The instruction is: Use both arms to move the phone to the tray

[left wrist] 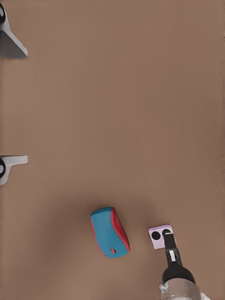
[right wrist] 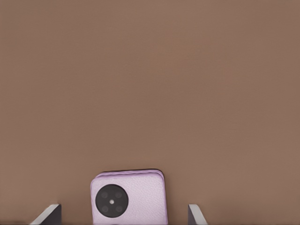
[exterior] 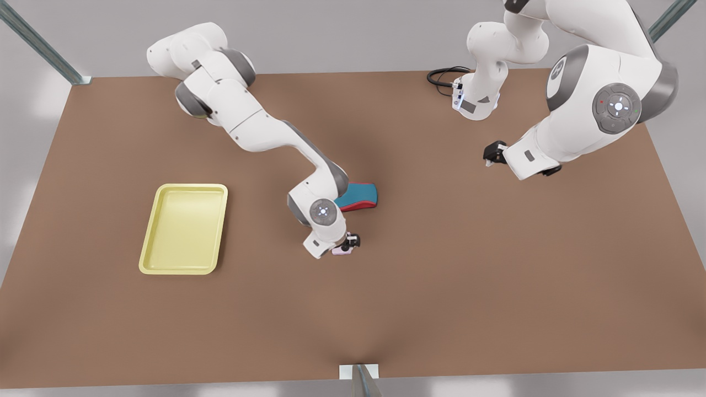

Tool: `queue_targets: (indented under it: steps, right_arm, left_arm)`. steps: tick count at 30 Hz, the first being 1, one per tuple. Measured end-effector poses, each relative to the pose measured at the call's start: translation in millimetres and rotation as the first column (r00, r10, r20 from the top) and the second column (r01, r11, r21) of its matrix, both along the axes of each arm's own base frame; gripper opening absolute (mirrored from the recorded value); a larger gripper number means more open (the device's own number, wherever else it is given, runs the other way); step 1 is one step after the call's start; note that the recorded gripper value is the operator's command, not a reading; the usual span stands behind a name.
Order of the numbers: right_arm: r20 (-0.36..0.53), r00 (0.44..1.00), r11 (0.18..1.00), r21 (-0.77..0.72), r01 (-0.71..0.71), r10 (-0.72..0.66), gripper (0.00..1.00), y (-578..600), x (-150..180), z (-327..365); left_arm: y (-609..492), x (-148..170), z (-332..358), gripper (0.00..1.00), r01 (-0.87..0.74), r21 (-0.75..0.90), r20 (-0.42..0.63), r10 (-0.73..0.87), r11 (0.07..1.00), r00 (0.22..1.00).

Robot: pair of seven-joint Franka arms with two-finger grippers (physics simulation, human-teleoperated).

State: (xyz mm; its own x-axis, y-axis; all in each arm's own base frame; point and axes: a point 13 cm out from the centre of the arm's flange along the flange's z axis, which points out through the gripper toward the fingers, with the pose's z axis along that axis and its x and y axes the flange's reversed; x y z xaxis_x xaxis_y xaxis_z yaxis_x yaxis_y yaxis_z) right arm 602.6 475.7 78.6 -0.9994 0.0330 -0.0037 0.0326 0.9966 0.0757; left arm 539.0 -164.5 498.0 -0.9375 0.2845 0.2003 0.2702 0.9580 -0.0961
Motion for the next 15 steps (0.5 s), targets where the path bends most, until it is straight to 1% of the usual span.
queue_targets:
  steps: [9,12,15]
  right_arm:
    - [-0.037,0.996,0.996,-0.036,-0.087,0.086,1.00,-5.8,-13.0,-31.5]
    - [-0.035,0.993,0.993,-0.034,-0.110,0.109,1.00,-3.9,-13.4,-34.2]
    - [-0.032,0.989,0.989,-0.032,-0.145,0.144,1.00,7.1,-20.8,-33.6]
  left_arm:
    - [-0.1,3.3,-0.9,1.00,0.014,-0.005,0.009,-0.014,1.000,1.000]
    - [-0.4,3.8,-0.9,1.00,0.018,-0.007,0.012,-0.018,1.000,1.000]
    - [-0.4,4.1,-0.8,1.00,0.021,-0.007,0.013,-0.021,1.000,1.000]
